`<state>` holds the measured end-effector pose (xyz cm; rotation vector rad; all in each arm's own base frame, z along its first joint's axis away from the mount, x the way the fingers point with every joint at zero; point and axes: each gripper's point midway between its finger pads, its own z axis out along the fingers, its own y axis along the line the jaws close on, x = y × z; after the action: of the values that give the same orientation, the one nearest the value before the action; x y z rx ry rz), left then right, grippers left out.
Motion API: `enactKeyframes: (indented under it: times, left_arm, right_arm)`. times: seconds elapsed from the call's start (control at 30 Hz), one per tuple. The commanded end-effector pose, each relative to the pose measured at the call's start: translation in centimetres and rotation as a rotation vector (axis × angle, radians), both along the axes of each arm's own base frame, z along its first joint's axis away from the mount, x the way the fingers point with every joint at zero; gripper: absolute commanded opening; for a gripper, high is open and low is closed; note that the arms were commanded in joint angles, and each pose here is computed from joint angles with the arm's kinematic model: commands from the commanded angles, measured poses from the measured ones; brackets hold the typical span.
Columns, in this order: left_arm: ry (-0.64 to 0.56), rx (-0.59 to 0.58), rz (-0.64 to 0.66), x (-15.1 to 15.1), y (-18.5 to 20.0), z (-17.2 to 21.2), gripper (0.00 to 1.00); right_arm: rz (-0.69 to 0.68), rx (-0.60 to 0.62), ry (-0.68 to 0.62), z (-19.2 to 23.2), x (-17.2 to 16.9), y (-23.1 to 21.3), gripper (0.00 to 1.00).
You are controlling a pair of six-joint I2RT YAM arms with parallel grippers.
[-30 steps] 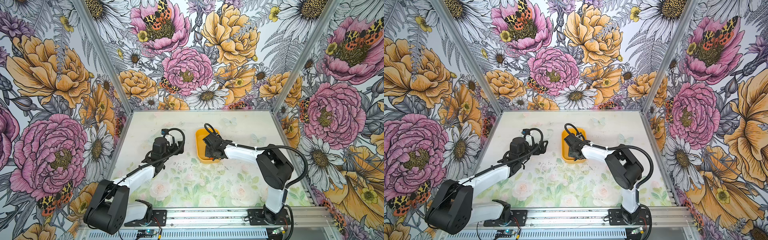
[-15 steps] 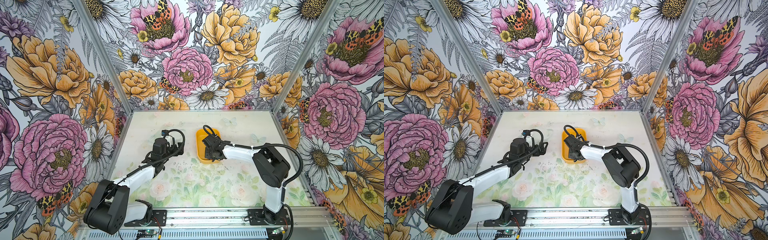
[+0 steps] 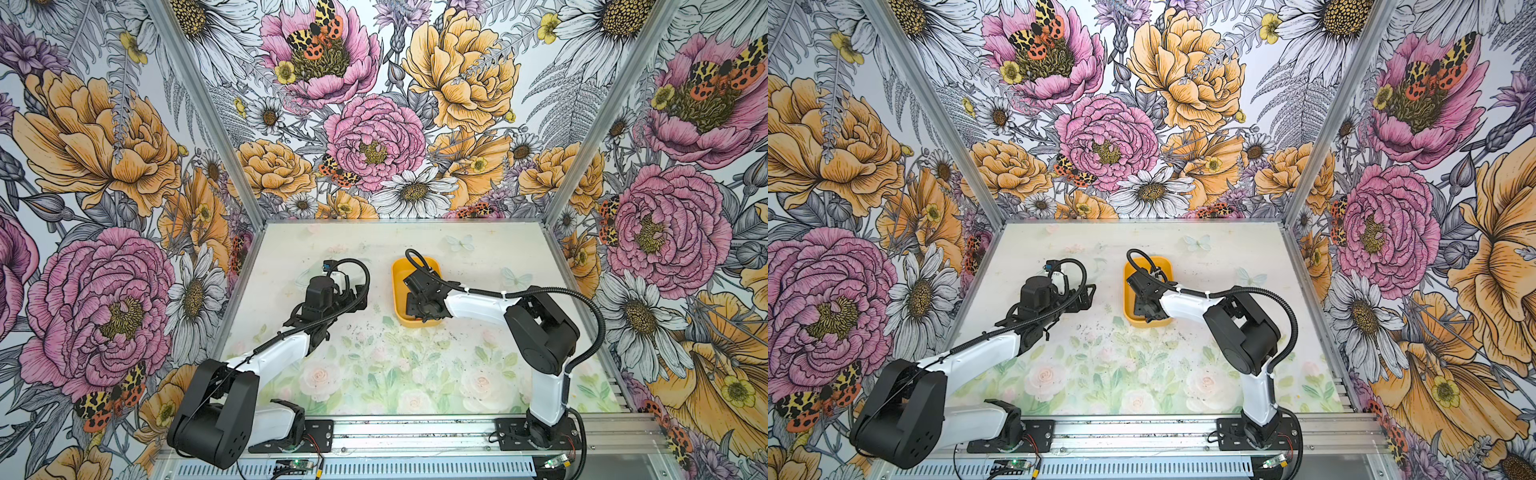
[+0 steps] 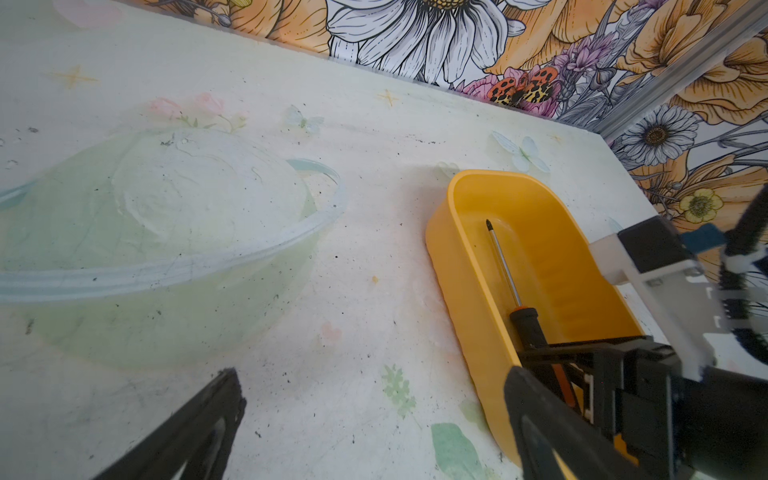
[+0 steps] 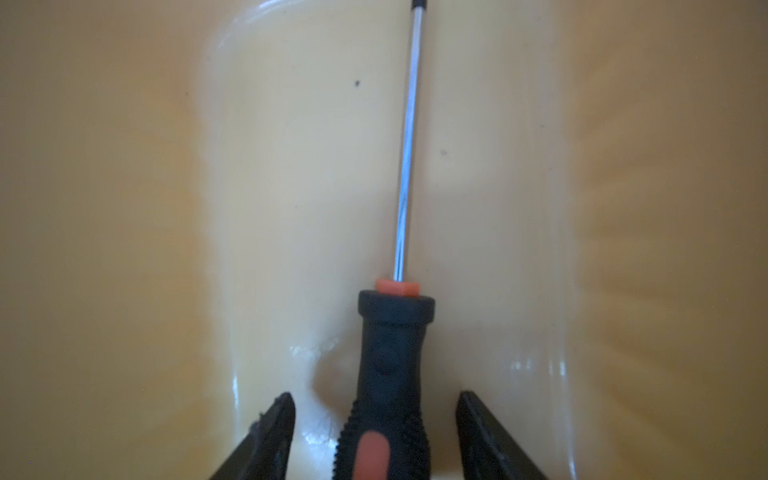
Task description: Put the screwdriver in the bin
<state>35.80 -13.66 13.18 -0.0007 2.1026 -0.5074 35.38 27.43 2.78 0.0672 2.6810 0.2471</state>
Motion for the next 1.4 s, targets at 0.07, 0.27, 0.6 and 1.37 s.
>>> enactKeyframes:
  times: [0.07,0.27,0.6,1.37]
  left_arm:
    - [0.003,-0.012,0.001,-0.3,0.1,0.0,0.99]
    - [0.003,-0.011,0.002,-0.3,0.1,-0.1,0.99]
    - [0.003,-0.013,-0.002,-0.3,0.0,0.0,0.99]
    - [-0.014,0.006,-0.009,-0.2,0.0,0.7,0.99]
  right_arm:
    - [0.021,-0.012,-0.006,1.0,0.1,0.2,0.75]
    - [0.046,-0.021,-0.038,3.7,0.3,-0.1,0.81]
    - [0.109,-0.010,-0.089,8.1,-0.1,-0.2,0.83]
    - [0.278,-0.233,-0.374,16.0,-1.0,-10.2,0.83]
